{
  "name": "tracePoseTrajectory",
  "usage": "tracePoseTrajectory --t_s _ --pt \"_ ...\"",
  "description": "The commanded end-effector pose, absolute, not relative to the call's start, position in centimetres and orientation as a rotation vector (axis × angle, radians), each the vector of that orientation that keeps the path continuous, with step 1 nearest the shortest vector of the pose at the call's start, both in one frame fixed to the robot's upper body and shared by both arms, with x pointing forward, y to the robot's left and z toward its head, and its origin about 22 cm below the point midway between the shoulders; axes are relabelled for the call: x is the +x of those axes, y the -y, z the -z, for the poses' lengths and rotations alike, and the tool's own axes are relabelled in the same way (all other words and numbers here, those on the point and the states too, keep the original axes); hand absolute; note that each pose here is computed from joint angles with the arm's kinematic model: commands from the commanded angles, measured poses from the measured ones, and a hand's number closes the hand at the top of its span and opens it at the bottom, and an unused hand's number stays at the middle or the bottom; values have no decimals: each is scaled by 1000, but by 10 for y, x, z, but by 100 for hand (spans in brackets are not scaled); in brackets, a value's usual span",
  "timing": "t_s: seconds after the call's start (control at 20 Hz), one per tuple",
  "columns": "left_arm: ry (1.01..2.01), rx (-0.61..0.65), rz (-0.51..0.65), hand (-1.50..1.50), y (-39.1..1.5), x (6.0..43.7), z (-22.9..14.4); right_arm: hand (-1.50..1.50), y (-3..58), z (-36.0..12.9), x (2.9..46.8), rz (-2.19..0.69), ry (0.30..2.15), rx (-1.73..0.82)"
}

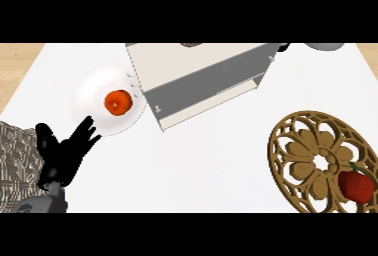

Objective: Pick the cupcake from the placemat and place it in the tiered shelf

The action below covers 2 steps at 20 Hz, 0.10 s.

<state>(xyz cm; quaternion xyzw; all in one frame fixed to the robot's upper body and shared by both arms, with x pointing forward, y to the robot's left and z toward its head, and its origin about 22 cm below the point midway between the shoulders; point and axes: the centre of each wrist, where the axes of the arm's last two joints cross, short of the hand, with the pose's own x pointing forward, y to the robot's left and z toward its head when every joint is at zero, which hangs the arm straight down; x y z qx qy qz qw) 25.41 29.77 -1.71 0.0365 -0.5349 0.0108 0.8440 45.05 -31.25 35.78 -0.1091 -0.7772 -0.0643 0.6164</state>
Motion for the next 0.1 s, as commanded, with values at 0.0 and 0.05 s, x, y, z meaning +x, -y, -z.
tracePoseTrajectory --t_s 0.0,0.05 --pt "1124 68 -34 0 -285 260 11 -150 363 -354 436 114 1796 -230" --pt "1126 85 -21 0 -292 252 21 -150 376 -362 430 142 1804 -230"
